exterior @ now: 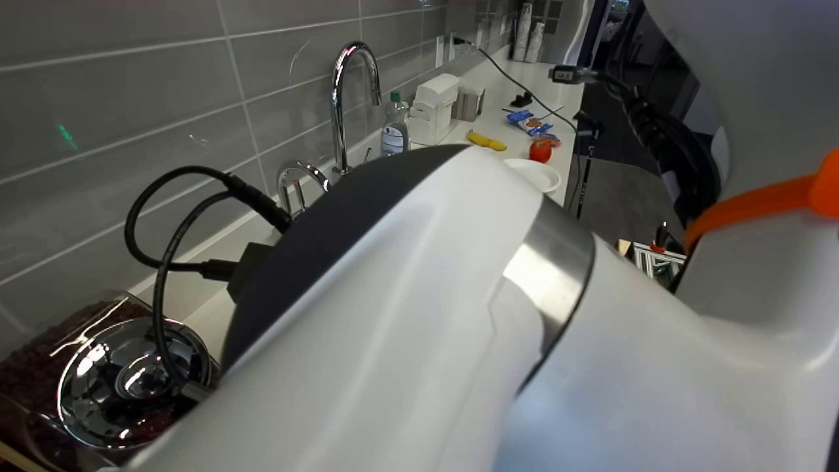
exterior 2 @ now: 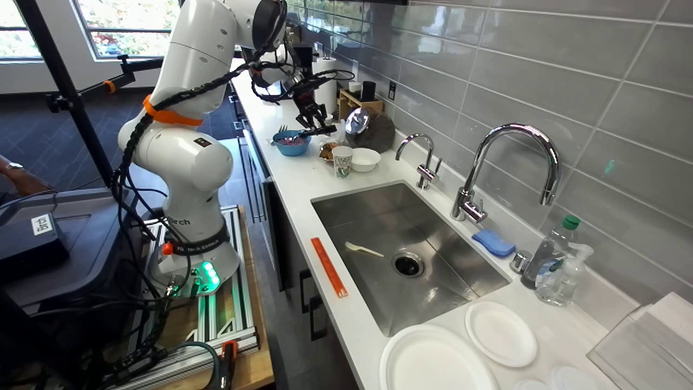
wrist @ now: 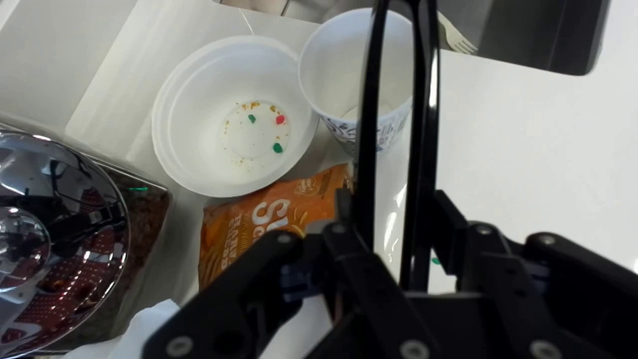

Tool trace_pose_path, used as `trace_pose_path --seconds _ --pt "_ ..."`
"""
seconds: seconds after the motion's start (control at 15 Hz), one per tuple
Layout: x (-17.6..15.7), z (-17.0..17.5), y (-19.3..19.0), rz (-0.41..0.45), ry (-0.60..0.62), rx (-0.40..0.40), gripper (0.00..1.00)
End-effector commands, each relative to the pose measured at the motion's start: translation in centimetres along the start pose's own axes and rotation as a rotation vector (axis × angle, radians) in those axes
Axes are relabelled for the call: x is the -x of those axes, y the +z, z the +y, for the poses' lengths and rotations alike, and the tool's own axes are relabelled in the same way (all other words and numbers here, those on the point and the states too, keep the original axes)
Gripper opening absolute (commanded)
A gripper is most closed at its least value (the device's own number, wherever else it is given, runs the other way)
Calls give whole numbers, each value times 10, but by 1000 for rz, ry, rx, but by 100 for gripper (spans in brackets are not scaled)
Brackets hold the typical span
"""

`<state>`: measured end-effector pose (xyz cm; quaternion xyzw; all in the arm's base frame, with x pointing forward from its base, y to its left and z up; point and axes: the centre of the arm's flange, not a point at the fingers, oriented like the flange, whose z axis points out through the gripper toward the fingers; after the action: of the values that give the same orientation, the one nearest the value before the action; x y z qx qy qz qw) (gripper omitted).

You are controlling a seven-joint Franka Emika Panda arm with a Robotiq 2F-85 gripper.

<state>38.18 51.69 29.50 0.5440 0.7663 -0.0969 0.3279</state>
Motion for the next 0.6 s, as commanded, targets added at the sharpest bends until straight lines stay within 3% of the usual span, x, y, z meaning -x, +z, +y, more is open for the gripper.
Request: trace_pose_path --seconds 0.0,0.33,0.53 --pt "-7 -1 -14 -77 -27 28 15" --pt "-18 -6 -32 -190 -77 57 15" --pt "-23 -9 -33 -197 -93 46 15"
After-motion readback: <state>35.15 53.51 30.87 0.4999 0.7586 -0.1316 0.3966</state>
